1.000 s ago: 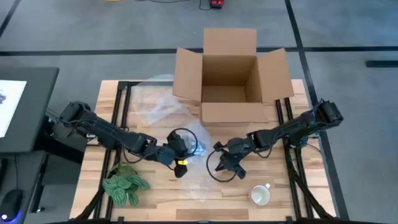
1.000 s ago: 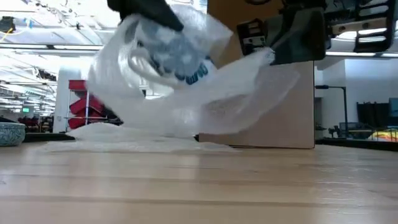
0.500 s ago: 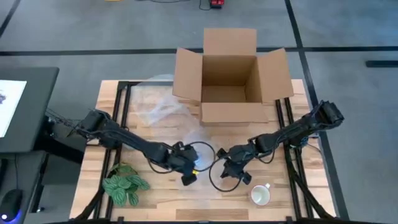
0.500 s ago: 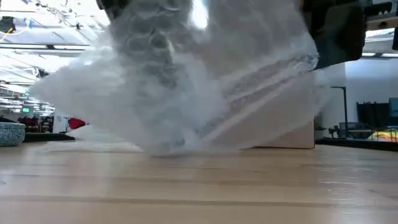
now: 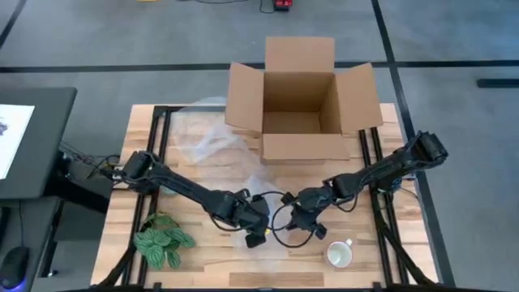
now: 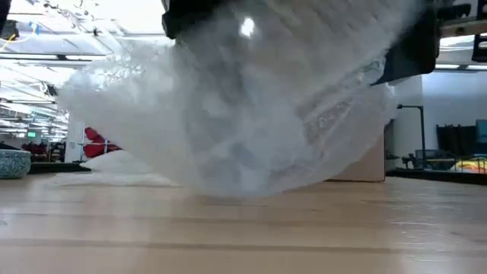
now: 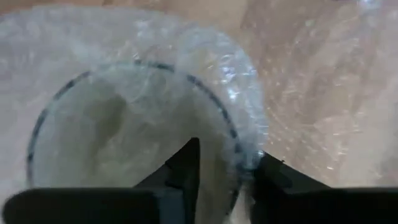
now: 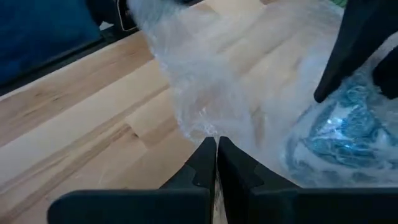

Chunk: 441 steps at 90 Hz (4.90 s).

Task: Wrap mug
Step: Wrap the white blue mug with bubble wrap

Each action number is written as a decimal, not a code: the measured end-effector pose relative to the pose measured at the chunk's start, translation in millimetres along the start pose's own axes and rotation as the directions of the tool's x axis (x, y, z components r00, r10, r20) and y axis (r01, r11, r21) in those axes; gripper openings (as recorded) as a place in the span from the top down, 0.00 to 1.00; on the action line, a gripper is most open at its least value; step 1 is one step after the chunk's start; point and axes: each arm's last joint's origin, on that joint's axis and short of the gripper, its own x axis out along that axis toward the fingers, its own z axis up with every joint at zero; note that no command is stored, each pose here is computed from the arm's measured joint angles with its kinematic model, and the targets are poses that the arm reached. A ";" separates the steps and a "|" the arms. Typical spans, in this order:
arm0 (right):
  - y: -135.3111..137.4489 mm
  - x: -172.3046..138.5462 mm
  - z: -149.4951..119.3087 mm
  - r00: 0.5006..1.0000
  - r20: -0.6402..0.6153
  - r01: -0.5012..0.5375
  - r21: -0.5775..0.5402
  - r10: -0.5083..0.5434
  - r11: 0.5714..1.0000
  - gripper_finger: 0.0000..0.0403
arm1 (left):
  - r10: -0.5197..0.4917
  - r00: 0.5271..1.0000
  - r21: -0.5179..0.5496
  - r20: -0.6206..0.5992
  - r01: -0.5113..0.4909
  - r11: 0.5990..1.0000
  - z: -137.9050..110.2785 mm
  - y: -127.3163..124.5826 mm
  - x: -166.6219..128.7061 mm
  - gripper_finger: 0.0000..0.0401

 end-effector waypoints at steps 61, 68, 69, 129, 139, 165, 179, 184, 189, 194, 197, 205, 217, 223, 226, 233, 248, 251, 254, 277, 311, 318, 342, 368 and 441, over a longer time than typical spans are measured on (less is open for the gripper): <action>-8.3 -1.8 -1.0 0.999 0.041 -0.011 0.034 0.009 0.999 1.00 | -0.032 0.998 -0.077 -0.052 0.028 0.997 -1.4 4.6 -10.9 0.64; -8.8 -1.8 0.0 0.999 0.051 -0.006 0.032 0.004 0.999 1.00 | -0.046 0.997 -0.083 -0.063 0.040 0.996 -1.8 4.1 -11.0 0.64; -8.9 -1.8 0.1 0.999 0.052 -0.005 0.033 0.004 0.999 1.00 | -0.048 0.997 -0.085 -0.065 0.042 0.995 -1.8 4.0 -11.0 0.64; -9.0 -1.5 0.3 0.998 0.055 -0.004 0.031 0.003 1.000 1.00 | -0.011 0.982 -0.135 -0.186 -0.014 0.991 -18.1 10.4 -34.5 0.65; -9.0 -1.5 0.2 0.999 0.054 -0.004 0.031 0.003 0.999 1.00 | -0.005 0.986 -0.145 -0.170 -0.020 0.989 -18.7 9.6 -37.8 0.65; -9.0 -1.5 0.3 0.998 0.055 -0.004 0.031 0.003 1.000 1.00 | -0.017 0.988 -0.179 -0.152 -0.011 0.984 -20.3 5.4 -39.5 0.65; -9.0 -0.9 0.0 0.999 0.054 -0.005 0.031 0.003 1.000 1.00 | -0.022 0.997 -0.159 -0.079 0.009 0.987 -15.2 2.1 -37.7 0.65; -8.9 -0.4 -0.5 0.999 0.051 -0.006 0.032 0.004 0.999 1.00 | -0.042 0.997 -0.142 -0.058 0.033 0.989 -13.1 -0.4 -36.1 0.65; -8.8 -0.2 -0.8 0.999 0.050 -0.007 0.033 0.005 0.999 1.00 | -0.050 0.998 -0.123 -0.046 0.044 0.991 -12.0 -1.4 -35.8 0.65; -9.0 -0.4 -0.6 0.999 0.051 -0.006 0.032 0.004 0.999 1.00 | -0.045 0.999 -0.119 -0.021 0.042 0.992 -10.5 -2.0 -35.8 0.65; -8.9 -0.3 -0.6 0.999 0.051 -0.006 0.032 0.004 0.999 1.00 | -0.040 0.999 -0.120 -0.006 0.039 0.992 -9.4 -2.0 -35.7 0.65; -8.9 -0.3 -0.6 0.999 0.051 -0.006 0.032 0.005 0.999 1.00 | -0.028 1.000 -0.118 0.007 0.028 0.993 -6.1 1.1 -34.6 0.64; -8.9 -0.3 -0.7 0.999 0.050 -0.006 0.033 0.004 0.999 1.00 | -0.015 1.000 -0.106 0.014 0.017 0.994 0.0 8.1 -32.1 0.62; -8.9 -0.3 -0.6 0.999 0.051 -0.006 0.032 0.004 0.999 1.00 | -0.012 1.000 -0.098 0.019 0.014 0.995 3.7 11.9 -30.7 0.61; -8.8 -0.3 -0.7 0.999 0.051 -0.006 0.032 0.005 0.999 1.00 | -0.012 1.000 -0.091 0.023 0.015 0.996 5.3 13.1 -30.2 0.60; -8.8 -0.3 -0.7 0.999 0.051 -0.006 0.032 0.005 0.999 1.00 | -0.016 0.999 -0.065 0.037 0.019 0.998 9.3 15.7 -29.1 0.60; -9.3 -0.4 -0.9 0.999 0.050 -0.004 0.033 0.003 0.999 1.00 | -0.035 0.997 -0.027 0.075 0.037 0.999 17.6 19.1 -27.4 0.60; -9.4 -0.4 -1.0 0.999 0.050 -0.004 0.033 0.003 0.999 1.00 | -0.037 0.996 -0.021 0.080 0.039 0.999 18.7 19.6 -27.2 0.60; -9.3 -0.4 -1.1 0.999 0.048 -0.005 0.034 0.003 0.999 1.00 | -0.040 0.996 -0.012 0.082 0.041 0.999 19.5 20.1 -27.0 0.60; -14.1 -1.8 -3.7 0.999 0.042 0.009 0.049 -0.011 0.999 1.00 | -0.072 0.993 0.022 0.091 0.071 0.997 21.7 18.6 -27.2 0.60; -43.1 -10.8 -16.2 0.976 -0.023 0.210 0.338 -0.215 0.917 1.00 | -0.113 0.987 0.055 0.116 0.107 0.993 34.1 12.1 -68.7 0.60; -46.4 -12.2 -18.2 0.974 -0.028 0.218 0.394 -0.225 0.893 1.00 | -0.124 0.984 0.075 0.131 0.115 0.991 37.3 9.4 -78.0 0.60; -53.4 -15.3 -23.1 0.969 -0.043 0.227 0.554 -0.244 0.801 1.00 | -0.085 0.996 0.080 0.040 0.082 0.993 21.0 3.1 -88.6 0.60; -61.9 -19.3 -28.6 0.958 -0.064 0.258 0.627 -0.281 0.736 1.00 | -0.068 0.996 0.072 -0.063 0.072 0.995 -12.8 -17.6 -99.2 0.63; -62.6 -19.9 -31.2 0.945 -0.104 0.299 0.658 -0.310 0.691 1.00 | -0.090 0.929 -0.160 0.359 0.156 0.975 -14.1 -75.2 -79.0 0.65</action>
